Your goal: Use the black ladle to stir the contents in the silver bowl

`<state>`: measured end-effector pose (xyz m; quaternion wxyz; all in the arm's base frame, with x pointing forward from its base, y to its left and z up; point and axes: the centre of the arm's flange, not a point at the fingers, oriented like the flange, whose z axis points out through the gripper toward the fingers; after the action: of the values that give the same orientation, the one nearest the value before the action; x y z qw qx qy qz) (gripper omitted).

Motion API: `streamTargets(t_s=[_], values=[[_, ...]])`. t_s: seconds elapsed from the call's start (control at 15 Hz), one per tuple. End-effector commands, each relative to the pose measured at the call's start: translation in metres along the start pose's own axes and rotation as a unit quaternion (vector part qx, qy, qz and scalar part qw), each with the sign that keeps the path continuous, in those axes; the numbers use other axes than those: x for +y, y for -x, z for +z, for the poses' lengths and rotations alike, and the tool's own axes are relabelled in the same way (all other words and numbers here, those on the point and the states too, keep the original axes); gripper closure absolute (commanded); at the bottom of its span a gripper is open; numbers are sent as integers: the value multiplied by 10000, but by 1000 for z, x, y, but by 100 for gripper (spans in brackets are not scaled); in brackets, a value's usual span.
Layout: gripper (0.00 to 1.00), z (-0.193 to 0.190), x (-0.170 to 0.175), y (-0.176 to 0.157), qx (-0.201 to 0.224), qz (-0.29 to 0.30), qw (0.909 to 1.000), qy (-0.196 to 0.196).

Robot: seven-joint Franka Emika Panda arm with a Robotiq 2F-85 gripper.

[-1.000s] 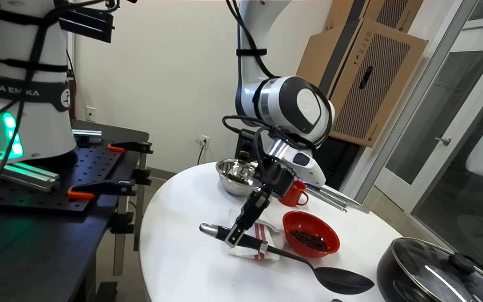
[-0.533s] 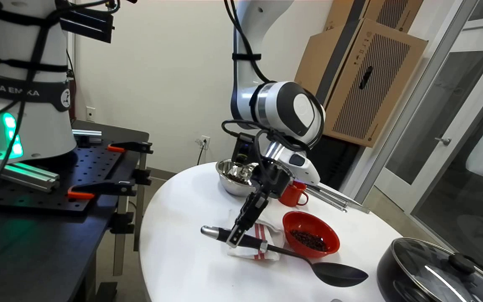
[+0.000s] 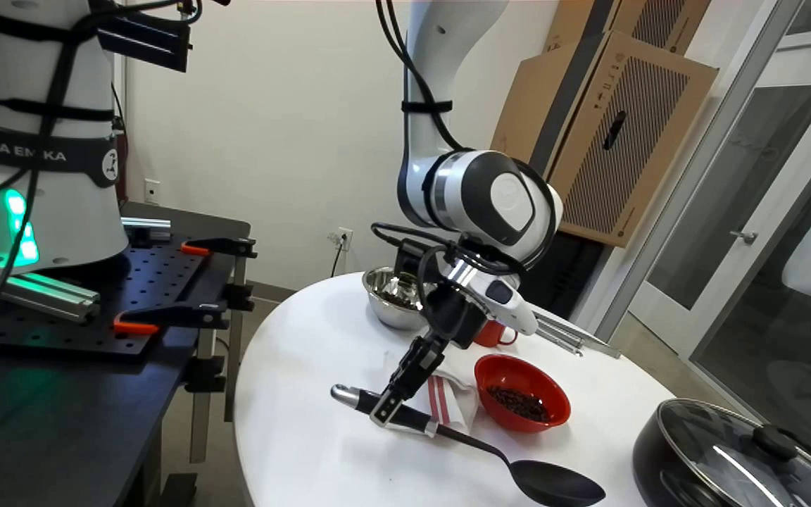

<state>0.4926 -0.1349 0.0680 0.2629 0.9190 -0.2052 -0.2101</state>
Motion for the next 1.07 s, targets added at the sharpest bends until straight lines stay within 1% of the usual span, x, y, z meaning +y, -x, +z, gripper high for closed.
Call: streamTargets(t_s=[0.0,0.2,0.4,0.67,0.93,1.0], values=[[92,-6,-9,-11,113,-99,9998,-116],[92,-9,-20,-10,197,-188,9996,-117],[92,-9,-34,-6,193,-313,9992,-145],[92,-3,-44,-6,-5,-407,9989,-221],[92,2,-45,-9,-180,-417,9984,-335],[60,3,-45,-10,-211,-418,9983,-352]])
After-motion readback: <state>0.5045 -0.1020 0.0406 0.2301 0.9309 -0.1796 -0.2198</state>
